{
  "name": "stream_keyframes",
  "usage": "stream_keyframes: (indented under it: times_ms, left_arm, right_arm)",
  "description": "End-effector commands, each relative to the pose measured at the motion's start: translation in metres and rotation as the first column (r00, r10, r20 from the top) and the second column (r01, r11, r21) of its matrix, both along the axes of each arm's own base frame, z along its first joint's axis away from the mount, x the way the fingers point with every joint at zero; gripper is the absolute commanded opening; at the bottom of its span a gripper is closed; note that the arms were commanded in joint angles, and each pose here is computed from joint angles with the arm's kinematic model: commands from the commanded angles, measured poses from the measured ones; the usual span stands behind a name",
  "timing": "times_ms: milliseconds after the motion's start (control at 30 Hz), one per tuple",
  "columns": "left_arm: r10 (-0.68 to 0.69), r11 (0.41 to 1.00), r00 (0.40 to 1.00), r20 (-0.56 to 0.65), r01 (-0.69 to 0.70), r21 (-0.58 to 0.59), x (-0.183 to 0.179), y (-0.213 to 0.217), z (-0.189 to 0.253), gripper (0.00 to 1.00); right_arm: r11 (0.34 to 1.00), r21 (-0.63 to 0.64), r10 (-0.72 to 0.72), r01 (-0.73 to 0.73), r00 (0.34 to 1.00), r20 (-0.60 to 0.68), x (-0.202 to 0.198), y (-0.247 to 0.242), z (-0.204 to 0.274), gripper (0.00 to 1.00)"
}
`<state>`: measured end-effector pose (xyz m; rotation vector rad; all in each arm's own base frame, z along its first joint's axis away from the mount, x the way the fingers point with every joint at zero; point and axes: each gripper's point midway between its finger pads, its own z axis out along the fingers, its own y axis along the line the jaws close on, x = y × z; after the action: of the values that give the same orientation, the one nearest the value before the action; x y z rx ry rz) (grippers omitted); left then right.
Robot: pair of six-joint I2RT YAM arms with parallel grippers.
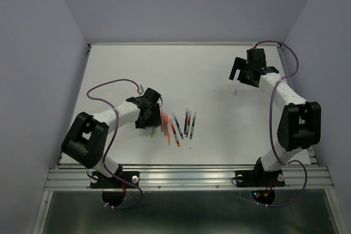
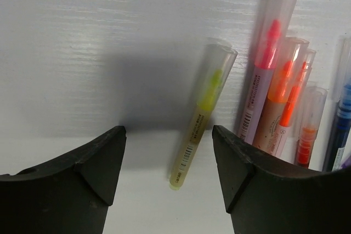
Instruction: Open the pen caps
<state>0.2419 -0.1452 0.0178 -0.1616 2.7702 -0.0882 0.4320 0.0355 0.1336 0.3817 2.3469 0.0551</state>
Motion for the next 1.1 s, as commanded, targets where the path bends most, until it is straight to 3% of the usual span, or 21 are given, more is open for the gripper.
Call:
stream_keyframes:
  times_ms: [0,267,400,500,600,700,733,867,967,1067]
  left_arm:
    - [-0.026,0.998,0.999,-0.027,0.027,0.062,-0.005,0.002,-0.003,0.72]
    - [-0.053,0.979,0.993,-0.108,0.073,0.189,-0.024,0.010,-0.018,0.63]
    - [-0.048,0.979,0.992,-0.120,0.070,0.189,-0.026,0.009,-0.025,0.58]
    - [-0.056,0.980,0.990,-0.129,0.080,0.182,-0.029,0.007,-0.030,0.52]
    - [-0.053,0.978,0.990,-0.134,0.078,0.192,-0.029,0.008,-0.033,0.39]
    - [-0.033,0.972,0.990,-0.135,0.064,0.227,-0.030,0.014,-0.033,0.19]
    - [-0.030,0.970,0.991,-0.133,0.061,0.234,-0.030,0.015,-0.033,0.19]
    - [-0.025,0.968,0.994,-0.107,0.051,0.246,-0.026,0.017,-0.025,0.00]
    - [-0.007,0.956,0.998,-0.057,0.024,0.291,-0.017,0.025,-0.010,0.00]
    - [0.009,0.956,0.999,0.041,-0.021,0.293,0.000,0.025,0.020,0.00]
  right_arm:
    - [1.000,-0.026,-0.016,0.017,0.999,0.040,0.007,-0.006,0.006,1.00]
    - [0.999,-0.032,-0.021,0.022,0.999,0.036,0.007,-0.007,0.005,1.00]
    - [0.999,-0.033,-0.023,0.025,0.999,0.040,0.007,-0.008,0.006,1.00]
    - [0.999,-0.037,-0.028,0.029,0.999,0.044,0.006,-0.009,0.008,1.00]
    - [0.999,-0.042,-0.031,0.033,0.998,0.048,0.006,-0.010,0.009,1.00]
    - [0.998,-0.046,-0.031,0.033,0.998,0.051,0.005,-0.011,0.011,1.00]
    - [0.998,-0.046,-0.031,0.033,0.998,0.051,0.005,-0.011,0.011,1.00]
    - [0.999,-0.048,-0.021,0.024,0.998,0.057,0.004,-0.011,0.014,1.00]
    - [0.999,-0.038,0.007,-0.004,0.998,0.062,0.003,-0.006,0.017,1.00]
    - [0.989,0.033,0.139,-0.142,0.985,0.099,0.003,0.018,0.025,1.00]
